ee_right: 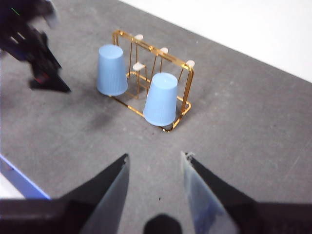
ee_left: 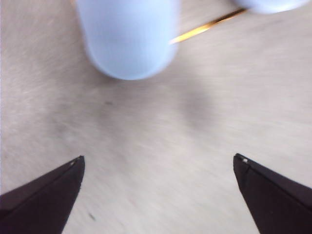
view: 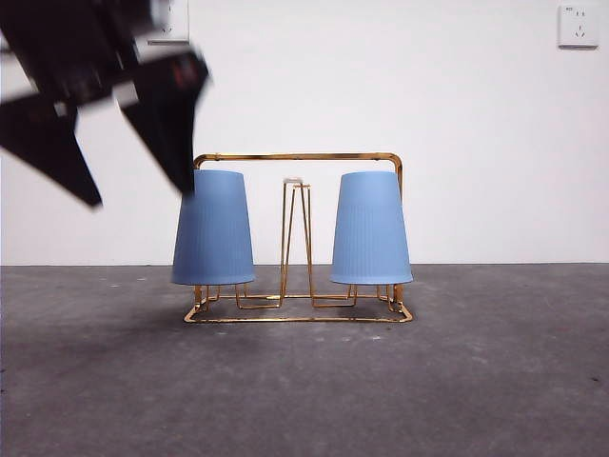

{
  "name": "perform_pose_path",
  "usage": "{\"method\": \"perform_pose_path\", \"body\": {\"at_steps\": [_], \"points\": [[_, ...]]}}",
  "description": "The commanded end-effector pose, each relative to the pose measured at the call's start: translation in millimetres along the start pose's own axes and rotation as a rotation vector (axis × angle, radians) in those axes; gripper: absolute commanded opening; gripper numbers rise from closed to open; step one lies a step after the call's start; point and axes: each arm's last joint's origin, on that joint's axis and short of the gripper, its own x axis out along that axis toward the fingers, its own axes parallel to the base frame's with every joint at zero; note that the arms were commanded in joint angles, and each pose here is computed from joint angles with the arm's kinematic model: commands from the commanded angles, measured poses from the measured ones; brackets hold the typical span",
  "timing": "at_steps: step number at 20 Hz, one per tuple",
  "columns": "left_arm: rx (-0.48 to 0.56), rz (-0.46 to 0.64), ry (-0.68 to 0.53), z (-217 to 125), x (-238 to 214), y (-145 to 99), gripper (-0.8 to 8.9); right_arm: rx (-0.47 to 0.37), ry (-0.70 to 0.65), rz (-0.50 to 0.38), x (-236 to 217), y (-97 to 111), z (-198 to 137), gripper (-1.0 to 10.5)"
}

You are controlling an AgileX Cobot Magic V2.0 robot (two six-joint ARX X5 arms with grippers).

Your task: Pick up cup 1,put cup 1 in the cup rack,pick up cup 2,put cup 2 in the cup rack

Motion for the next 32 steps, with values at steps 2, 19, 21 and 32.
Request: {"method": "perform_pose_path", "body": {"at_steps": [2, 19, 21, 32], "points": [[-0.024, -0.155, -0.107, -18, -58, -6, 5.61, 0.017, 0.044, -0.003, 1, 0, -3, 1.9], [0.018, -0.477, -0.394, -94, -173, 1, -0.05, 0.069, 0.171, 0.132, 15, 8, -3, 0.0], [0.019, -0.477, -0.394, -94, -173, 1, -0.04, 0.094, 0.174, 0.129, 16, 8, -3, 0.0], [0.016, -0.471, -0.374, -90, -168, 0, -0.04, 0.089, 0.172, 0.084, 16, 6, -3, 0.0]]}}
